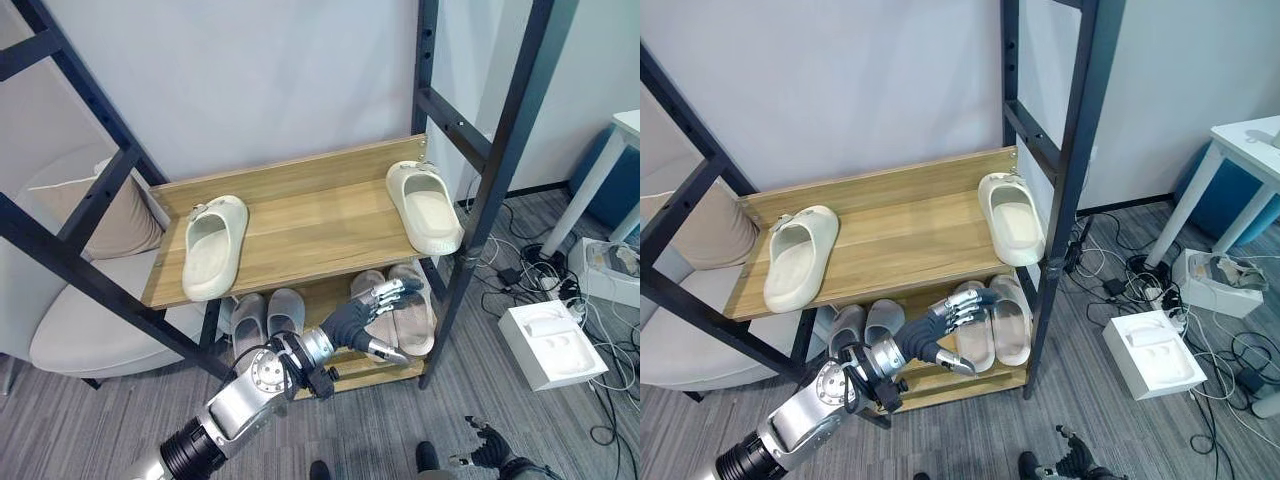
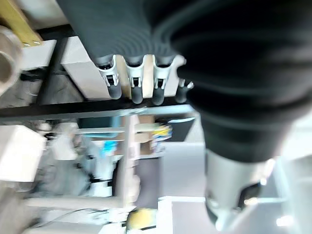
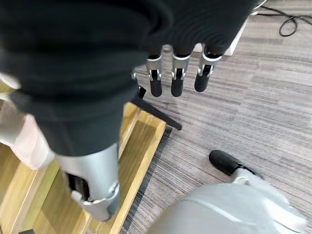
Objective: Arrange the slippers neatly on the shoe rack.
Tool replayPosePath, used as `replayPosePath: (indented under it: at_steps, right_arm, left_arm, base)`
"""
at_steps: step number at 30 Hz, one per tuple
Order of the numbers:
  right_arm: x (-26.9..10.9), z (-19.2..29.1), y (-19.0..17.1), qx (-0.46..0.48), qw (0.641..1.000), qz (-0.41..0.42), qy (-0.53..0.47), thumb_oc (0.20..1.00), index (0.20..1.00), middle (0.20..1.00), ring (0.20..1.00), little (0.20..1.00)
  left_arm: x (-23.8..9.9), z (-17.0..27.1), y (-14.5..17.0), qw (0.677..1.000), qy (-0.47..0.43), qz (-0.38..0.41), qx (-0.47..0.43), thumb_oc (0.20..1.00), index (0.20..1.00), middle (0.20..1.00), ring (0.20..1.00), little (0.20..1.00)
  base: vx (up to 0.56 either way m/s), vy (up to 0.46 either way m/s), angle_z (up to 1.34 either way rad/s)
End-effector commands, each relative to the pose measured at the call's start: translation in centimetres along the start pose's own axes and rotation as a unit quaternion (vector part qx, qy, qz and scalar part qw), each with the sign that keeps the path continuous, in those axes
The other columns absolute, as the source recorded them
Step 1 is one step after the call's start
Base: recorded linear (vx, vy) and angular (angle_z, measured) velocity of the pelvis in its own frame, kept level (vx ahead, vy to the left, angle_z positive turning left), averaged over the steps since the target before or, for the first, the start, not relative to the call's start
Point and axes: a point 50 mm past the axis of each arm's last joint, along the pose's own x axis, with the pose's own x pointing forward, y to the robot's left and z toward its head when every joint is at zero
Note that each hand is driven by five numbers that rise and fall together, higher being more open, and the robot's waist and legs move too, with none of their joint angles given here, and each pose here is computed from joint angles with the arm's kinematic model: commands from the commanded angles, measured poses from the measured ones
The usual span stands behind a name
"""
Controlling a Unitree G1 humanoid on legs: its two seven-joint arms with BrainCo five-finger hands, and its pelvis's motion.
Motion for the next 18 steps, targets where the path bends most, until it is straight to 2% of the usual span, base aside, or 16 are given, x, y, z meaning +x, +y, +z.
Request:
replayPosePath:
  at_steps: [1, 2, 4, 5, 6, 8, 10, 11, 15, 16, 18]
  right_arm:
    - [0.0, 1.2, 1.6, -0.005, 0.999, 0.017, -0.03, 1.0, 1.0, 1.0, 1.0, 1.0]
    - [0.1, 2.5, 0.8, -0.014, 0.998, -0.001, -0.059, 1.0, 1.0, 1.0, 1.0, 1.0]
    - [-0.3, 1.6, 2.7, -0.006, 0.999, 0.032, -0.04, 1.0, 1.0, 1.0, 1.0, 1.0]
    - [-0.3, 1.6, 2.7, -0.006, 0.999, 0.032, -0.04, 1.0, 1.0, 1.0, 1.0, 1.0]
    - [-0.8, 3.2, 1.3, -0.043, 0.994, 0.006, -0.099, 1.0, 1.0, 1.0, 1.0, 1.0]
    - [-0.8, 3.2, 1.7, -0.039, 0.995, 0.015, -0.096, 1.0, 1.0, 1.0, 1.0, 1.0]
    - [-1.7, -1.7, 3.9, -0.006, 0.997, 0.074, 0.0, 1.0, 1.0, 1.0, 1.0, 1.0]
    - [-0.6, -0.6, 1.8, -0.028, 0.999, 0.037, -0.001, 1.0, 1.0, 1.0, 1.0, 1.0]
    - [-0.4, 0.0, 0.9, -0.005, 1.0, 0.025, -0.014, 1.0, 1.0, 1.0, 1.0, 1.0]
    - [-0.5, 0.1, 0.7, -0.001, 0.999, 0.026, -0.02, 1.0, 1.0, 1.0, 1.0, 1.0]
    - [-0.5, 0.3, 0.5, 0.0, 0.999, 0.023, -0.026, 1.0, 1.0, 1.0, 1.0, 1.0]
  left_arm:
    - [0.6, 5.0, 1.9, 0.991, -0.13, 0.038, -0.005, 1.0, 1.0, 1.0, 1.0, 1.0]
    - [0.5, 6.1, 1.9, 0.987, -0.152, 0.044, -0.012, 1.0, 1.0, 1.0, 1.0, 1.0]
    - [0.3, 7.6, 2.3, 0.977, -0.202, 0.064, -0.029, 1.0, 1.0, 1.0, 1.0, 1.0]
    - [0.2, 7.6, 2.3, 0.977, -0.202, 0.064, -0.029, 1.0, 1.0, 1.0, 1.0, 1.0]
    - [0.0, 9.3, 3.3, 0.966, -0.24, 0.093, -0.005, 1.0, 1.0, 1.0, 1.0, 1.0]
    - [-0.3, 9.6, 3.3, 0.963, -0.252, 0.099, -0.005, 1.0, 1.0, 1.0, 1.0, 1.0]
    - [0.0, 11.1, 4.2, 0.954, -0.272, 0.115, 0.06, 1.0, 1.0, 1.0, 1.0, 1.0]
    - [-0.9, 11.8, 5.3, 0.942, -0.28, 0.16, 0.092, 1.0, 1.0, 1.0, 1.0, 1.0]
    - [-2.1, 12.6, 6.5, 0.929, -0.281, 0.195, 0.14, 1.0, 1.0, 1.0, 1.0, 1.0]
    - [-2.5, 13.4, 7.7, 0.912, -0.27, 0.23, 0.205, 1.0, 1.0, 1.0, 1.0, 1.0]
    - [-2.7, 13.7, 8.0, 0.906, -0.273, 0.24, 0.218, 1.0, 1.0, 1.0, 1.0, 1.0]
  base:
    - [0.0, 0.007, 0.14]
    - [-0.01, 0.009, 0.25]
    - [0.0, 0.011, 0.13]
    - [0.0, 0.0, 0.0]
    - [0.0, 0.0, 0.0]
    - [0.0, -0.001, -0.03]
    - [0.0, 0.001, 0.0]
    - [0.0, 0.002, 0.1]
    - [0.01, -0.002, -0.01]
    - [0.02, -0.003, 0.09]
    - [0.02, 0.001, 0.05]
